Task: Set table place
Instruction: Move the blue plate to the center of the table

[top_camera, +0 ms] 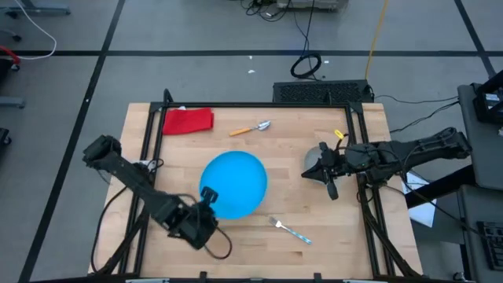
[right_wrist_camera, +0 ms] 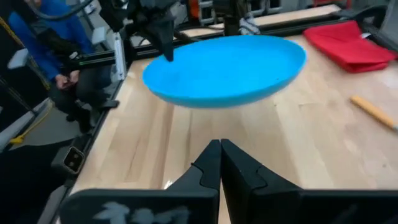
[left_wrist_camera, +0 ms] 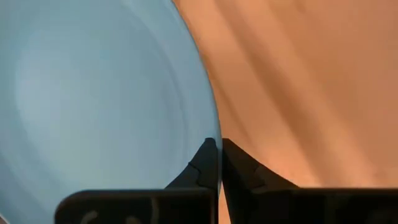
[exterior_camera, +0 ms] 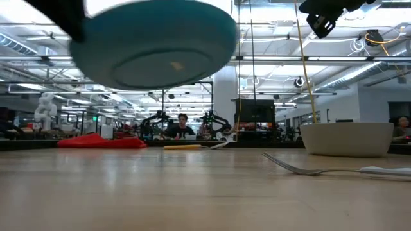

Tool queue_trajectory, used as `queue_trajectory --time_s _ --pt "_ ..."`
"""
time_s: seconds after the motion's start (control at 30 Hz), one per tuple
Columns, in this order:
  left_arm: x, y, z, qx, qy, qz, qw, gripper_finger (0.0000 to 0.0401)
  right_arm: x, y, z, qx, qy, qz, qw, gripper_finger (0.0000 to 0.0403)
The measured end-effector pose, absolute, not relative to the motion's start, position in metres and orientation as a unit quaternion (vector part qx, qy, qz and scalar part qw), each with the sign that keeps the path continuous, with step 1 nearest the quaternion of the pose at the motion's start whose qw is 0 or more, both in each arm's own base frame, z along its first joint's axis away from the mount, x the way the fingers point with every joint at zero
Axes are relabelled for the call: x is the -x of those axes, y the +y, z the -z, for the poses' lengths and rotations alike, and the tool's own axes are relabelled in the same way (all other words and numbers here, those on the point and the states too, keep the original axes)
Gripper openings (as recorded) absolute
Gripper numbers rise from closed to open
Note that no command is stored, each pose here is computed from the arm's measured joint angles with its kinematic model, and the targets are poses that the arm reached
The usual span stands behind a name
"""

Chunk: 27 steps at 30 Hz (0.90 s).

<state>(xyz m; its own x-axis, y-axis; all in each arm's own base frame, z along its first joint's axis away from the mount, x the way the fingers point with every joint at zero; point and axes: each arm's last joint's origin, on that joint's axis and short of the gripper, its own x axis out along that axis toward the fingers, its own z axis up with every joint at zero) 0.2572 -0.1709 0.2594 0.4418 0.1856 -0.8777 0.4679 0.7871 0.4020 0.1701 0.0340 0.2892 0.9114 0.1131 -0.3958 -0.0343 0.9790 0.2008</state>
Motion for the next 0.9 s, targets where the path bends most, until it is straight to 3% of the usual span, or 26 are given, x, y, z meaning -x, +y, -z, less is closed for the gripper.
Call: queue_trajectory --time_s 0.27,0.47,0.9 --pt "-0.300 -0.129 -0.255 -0.354 0.496 0.121 0.784 0.0004 -0.159 0.039 -0.297 -0.088 0.179 -0.029 0.979 0.0000" --pt "-0.329 -0.107 -0.229 -0.348 0.513 0.137 0.773 0.0004 -0.154 0.040 -0.300 -0.088 0.170 -0.037 0.981 0.0000" --pt "-0.355 -0.099 -0.185 -0.348 0.533 0.175 0.751 0.0004 -0.152 0.040 -0.298 -0.083 0.181 -0.036 0.979 0.0000"
